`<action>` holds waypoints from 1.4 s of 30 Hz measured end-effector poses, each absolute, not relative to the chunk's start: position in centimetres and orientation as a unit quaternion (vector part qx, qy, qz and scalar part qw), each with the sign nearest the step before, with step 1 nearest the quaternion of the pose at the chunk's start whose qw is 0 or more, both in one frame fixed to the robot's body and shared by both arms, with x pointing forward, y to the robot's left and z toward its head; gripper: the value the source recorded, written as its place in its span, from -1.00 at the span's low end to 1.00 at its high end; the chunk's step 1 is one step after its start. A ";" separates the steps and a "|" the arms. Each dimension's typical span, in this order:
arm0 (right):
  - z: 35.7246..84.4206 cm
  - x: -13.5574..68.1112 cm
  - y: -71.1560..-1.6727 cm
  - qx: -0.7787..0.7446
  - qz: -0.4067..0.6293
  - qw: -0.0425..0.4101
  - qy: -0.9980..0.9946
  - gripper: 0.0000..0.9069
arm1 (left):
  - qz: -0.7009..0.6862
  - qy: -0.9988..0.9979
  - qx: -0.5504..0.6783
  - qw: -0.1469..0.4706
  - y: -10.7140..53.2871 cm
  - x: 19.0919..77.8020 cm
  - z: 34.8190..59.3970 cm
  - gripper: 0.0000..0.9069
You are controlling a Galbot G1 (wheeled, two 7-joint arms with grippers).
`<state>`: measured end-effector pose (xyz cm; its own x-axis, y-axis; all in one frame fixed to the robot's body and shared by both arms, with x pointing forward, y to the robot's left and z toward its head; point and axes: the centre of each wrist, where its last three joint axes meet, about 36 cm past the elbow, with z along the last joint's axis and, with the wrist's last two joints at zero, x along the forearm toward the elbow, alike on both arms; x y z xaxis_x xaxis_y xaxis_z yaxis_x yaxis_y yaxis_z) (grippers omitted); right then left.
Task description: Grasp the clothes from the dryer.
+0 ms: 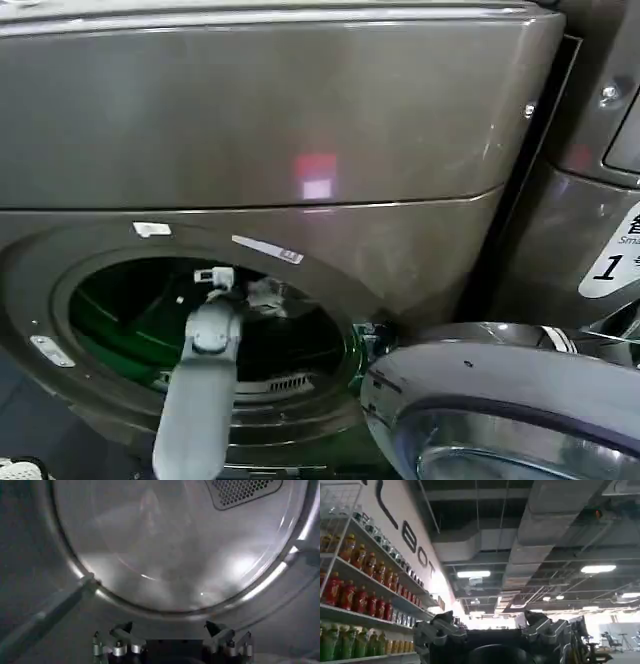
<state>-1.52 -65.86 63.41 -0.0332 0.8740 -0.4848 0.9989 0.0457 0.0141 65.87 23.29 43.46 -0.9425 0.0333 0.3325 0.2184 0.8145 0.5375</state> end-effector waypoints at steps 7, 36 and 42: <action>63.5 -1.6 -65.8 0.668 -0.172 0.183 0.700 1.00 | -0.480 -0.850 -0.164 0.144 23.6 69.0 44.7 1.00; 62.9 -0.7 -65.4 0.659 -0.174 0.180 0.709 1.00 | -0.526 -0.701 -0.418 0.239 26.1 74.2 48.8 1.00; 62.6 -0.5 -65.3 0.657 -0.175 0.179 0.711 1.00 | -0.502 -0.687 -0.466 0.242 26.9 74.6 48.4 1.00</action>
<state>-0.48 -65.30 62.59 -0.0736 0.8721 -0.4838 0.9970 0.0761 -0.0145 74.61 26.94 48.45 -0.4486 0.3977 0.8004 0.8835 0.0622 0.4642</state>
